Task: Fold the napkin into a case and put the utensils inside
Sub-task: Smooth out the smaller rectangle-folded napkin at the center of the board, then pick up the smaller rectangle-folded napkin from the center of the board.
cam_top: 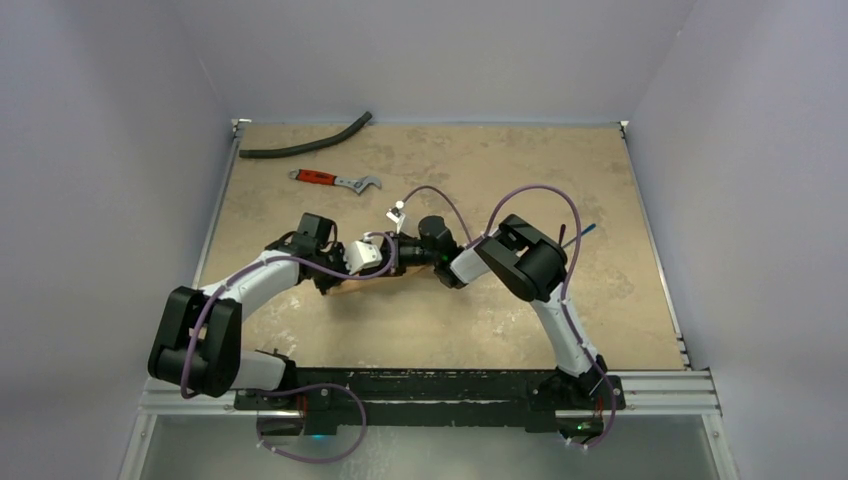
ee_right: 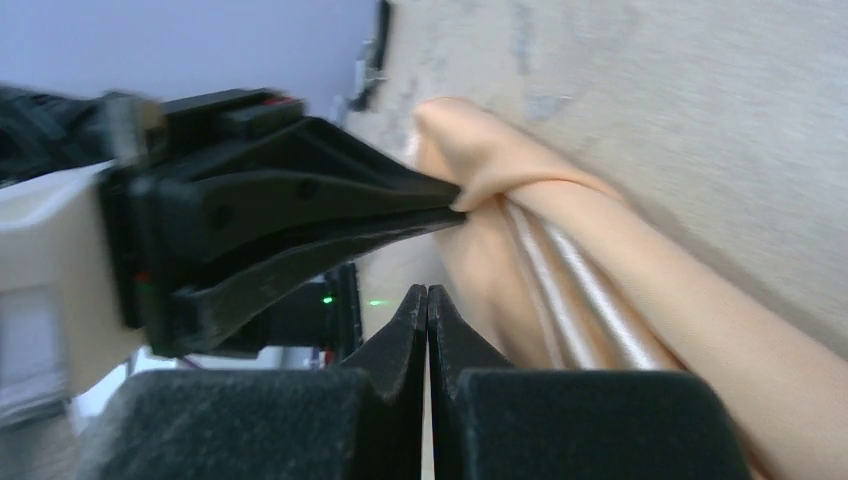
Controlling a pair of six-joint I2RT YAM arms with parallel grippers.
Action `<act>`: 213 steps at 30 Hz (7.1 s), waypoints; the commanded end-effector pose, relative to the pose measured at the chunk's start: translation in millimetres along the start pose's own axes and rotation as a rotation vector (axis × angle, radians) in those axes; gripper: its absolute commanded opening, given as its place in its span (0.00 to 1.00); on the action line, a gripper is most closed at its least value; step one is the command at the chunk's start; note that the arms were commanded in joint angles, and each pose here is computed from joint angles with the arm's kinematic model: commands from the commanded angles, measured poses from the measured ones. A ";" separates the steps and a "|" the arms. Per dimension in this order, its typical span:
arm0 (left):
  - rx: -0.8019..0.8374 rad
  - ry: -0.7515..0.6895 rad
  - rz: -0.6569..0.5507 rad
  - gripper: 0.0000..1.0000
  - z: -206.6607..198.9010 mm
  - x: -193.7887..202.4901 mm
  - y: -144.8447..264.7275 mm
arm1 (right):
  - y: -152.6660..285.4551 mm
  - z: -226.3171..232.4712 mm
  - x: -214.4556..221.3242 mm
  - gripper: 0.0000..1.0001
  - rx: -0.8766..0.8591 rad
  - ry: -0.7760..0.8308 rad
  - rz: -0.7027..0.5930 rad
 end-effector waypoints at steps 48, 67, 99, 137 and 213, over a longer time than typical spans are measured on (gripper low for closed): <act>-0.022 -0.280 -0.164 0.88 39.5 -59.0 96.7 | -36.0 -63.8 -10.1 0.00 0.357 0.087 -0.164; -0.365 -0.999 -0.321 0.97 43.3 -77.3 98.4 | -32.3 -76.7 17.2 0.00 0.285 0.101 -0.058; 0.066 -1.189 -0.211 0.96 -14.0 15.2 5.6 | -31.3 -83.3 32.4 0.00 0.241 0.039 0.016; 0.193 -0.809 -0.392 0.00 -21.9 -10.2 16.7 | 28.3 -5.1 -92.0 0.21 0.140 0.269 -0.203; 0.212 -0.039 -0.660 0.00 3.4 -105.6 125.2 | 79.9 50.7 31.5 0.00 0.065 1.244 0.587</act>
Point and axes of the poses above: each gripper's point midway between its finger pads, its own y axis back along the fingers, its own z axis along the line the jaws close on, x = y × z, the point moved 5 cm from there along y, back along the fingers, and after that the axes turned 4 degrees about -y, right-handed, at the moved point
